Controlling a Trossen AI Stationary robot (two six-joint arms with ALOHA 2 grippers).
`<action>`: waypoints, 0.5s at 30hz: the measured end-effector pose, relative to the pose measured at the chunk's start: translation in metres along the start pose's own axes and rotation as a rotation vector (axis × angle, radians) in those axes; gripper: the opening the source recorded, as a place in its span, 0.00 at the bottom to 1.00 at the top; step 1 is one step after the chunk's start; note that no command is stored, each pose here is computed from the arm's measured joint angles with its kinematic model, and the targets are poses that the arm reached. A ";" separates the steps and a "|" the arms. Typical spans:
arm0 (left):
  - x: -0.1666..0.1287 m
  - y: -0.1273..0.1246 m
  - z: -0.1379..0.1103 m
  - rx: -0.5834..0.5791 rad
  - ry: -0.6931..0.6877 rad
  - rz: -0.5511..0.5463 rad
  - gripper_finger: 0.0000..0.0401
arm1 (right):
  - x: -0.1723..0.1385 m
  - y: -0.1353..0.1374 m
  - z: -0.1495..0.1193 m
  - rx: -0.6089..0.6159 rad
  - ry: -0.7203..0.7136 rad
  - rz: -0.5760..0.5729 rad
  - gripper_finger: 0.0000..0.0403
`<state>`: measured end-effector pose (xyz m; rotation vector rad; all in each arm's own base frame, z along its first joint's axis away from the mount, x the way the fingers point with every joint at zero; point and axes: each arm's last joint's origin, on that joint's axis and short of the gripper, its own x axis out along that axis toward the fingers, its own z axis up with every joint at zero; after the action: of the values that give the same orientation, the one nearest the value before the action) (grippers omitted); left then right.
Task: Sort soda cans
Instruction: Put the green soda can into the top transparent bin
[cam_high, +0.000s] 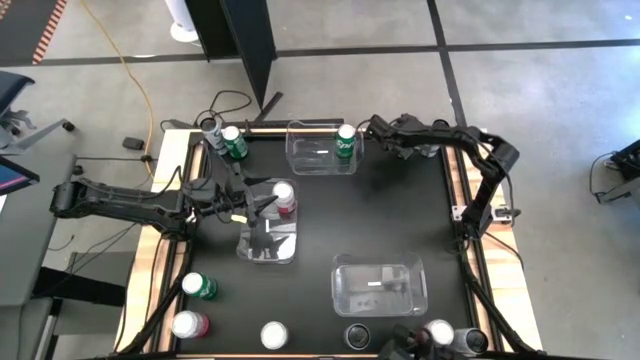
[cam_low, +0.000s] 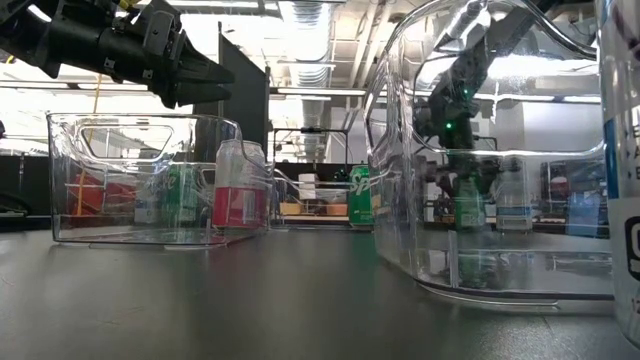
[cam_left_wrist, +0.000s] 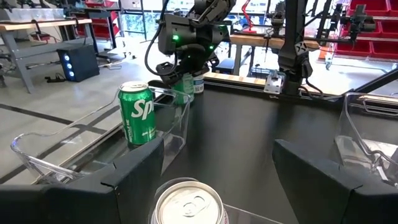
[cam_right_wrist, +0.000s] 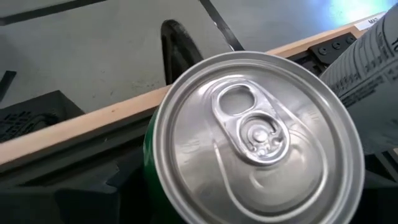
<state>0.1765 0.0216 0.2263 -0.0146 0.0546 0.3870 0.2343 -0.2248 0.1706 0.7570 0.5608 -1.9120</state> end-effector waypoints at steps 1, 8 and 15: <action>0.000 0.000 0.000 0.000 0.000 0.000 0.73 | -0.001 0.000 -0.001 -0.005 0.000 0.003 0.76; 0.000 0.000 0.000 0.000 0.000 0.000 0.73 | -0.014 -0.001 -0.008 -0.054 0.011 0.016 0.76; 0.000 0.000 0.000 0.000 0.000 0.000 0.73 | -0.042 -0.010 -0.006 -0.086 -0.020 0.050 0.76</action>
<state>0.1765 0.0216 0.2263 -0.0148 0.0545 0.3873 0.2407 -0.1904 0.1967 0.6901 0.6028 -1.8354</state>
